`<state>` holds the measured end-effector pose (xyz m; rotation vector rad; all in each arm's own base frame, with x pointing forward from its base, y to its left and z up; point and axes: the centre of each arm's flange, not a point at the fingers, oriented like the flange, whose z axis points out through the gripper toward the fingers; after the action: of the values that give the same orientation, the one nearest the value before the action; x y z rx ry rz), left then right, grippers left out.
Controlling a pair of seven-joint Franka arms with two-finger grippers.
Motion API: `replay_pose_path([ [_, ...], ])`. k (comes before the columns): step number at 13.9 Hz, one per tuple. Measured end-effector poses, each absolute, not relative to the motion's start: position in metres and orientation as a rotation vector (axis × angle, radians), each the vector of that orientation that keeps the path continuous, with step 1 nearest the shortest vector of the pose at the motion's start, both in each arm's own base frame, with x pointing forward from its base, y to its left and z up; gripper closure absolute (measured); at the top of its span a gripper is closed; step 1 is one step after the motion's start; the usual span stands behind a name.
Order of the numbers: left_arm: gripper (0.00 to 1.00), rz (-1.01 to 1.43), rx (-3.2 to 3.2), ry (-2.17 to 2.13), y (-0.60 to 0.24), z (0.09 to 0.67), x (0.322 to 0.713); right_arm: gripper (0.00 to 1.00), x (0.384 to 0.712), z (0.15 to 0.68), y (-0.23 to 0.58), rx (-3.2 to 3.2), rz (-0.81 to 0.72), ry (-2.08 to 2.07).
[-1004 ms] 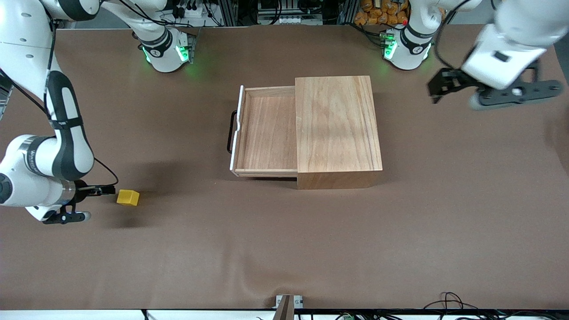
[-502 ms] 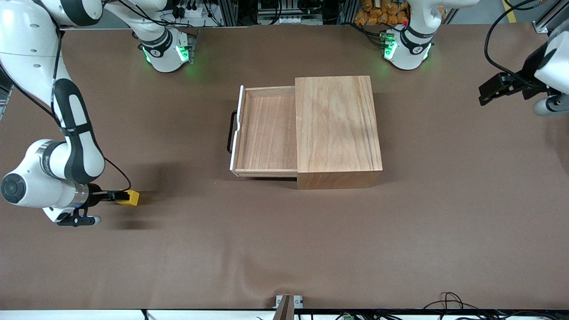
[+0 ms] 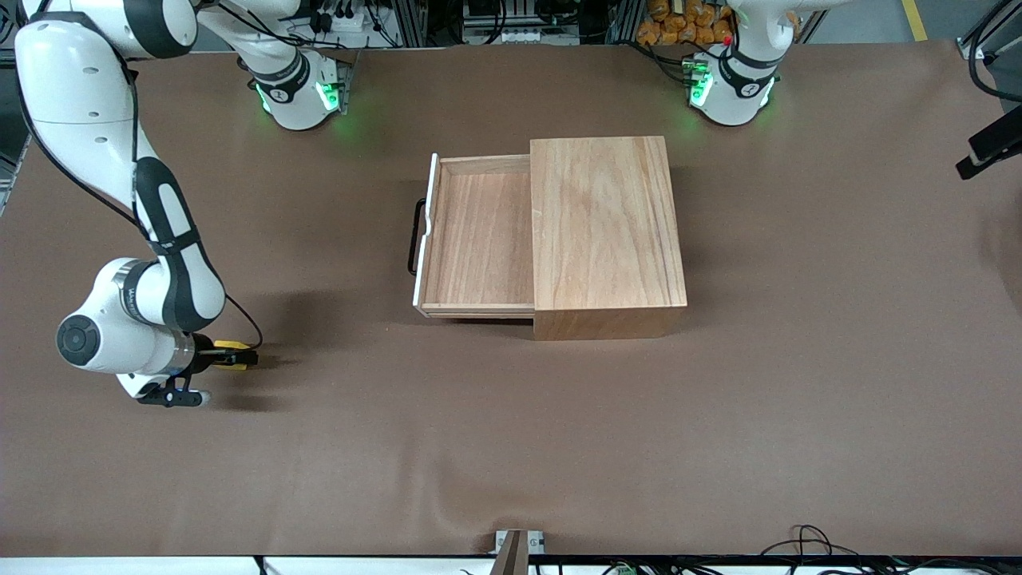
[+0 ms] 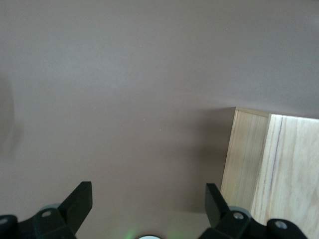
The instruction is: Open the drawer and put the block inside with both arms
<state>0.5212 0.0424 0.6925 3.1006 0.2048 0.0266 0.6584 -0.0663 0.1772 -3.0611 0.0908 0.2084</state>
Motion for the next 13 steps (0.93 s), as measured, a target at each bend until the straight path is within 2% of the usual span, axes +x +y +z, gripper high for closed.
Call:
replay_pose_path([
  [1, 0.0, 0.019, 3.101, 0.201, 0.041, 0.692, 0.521, 0.0, 0.657, 0.176, -0.068, -3.062, 0.212, 0.081],
  [2, 0.0, 0.012, 3.101, 0.196, 0.039, 0.691, 0.521, 0.08, 0.657, 0.176, -0.069, -3.062, 0.211, 0.059],
  [3, 0.0, 0.002, 3.102, 0.19, 0.037, 0.689, 0.521, 0.09, 0.657, 0.176, -0.071, -3.062, 0.21, 0.035],
  [4, 0.0, -0.009, 3.102, 0.184, 0.034, 0.688, 0.52, 0.15, 0.656, 0.176, -0.075, -3.061, 0.209, 0.019],
  [6, 0.0, -0.027, 3.096, 0.169, 0.027, 0.686, 0.518, 0.39, 0.655, 0.175, -0.077, -3.057, 0.224, 0.002],
  [7, 0.0, -0.032, 3.095, 0.154, 0.021, 0.685, 0.517, 0.44, 0.654, 0.175, -0.077, -3.054, 0.236, -0.004],
  [10, 0.0, -0.048, 3.1, 0.116, -0.006, 0.683, 0.512, 0.44, 0.652, 0.186, -0.075, -3.037, 0.278, -0.062],
  [13, 0.0, -0.07, 3.102, 0.092, -0.016, 0.677, 0.511, 0.44, 0.654, 0.232, -0.069, -3.01, 0.32, -0.101],
])
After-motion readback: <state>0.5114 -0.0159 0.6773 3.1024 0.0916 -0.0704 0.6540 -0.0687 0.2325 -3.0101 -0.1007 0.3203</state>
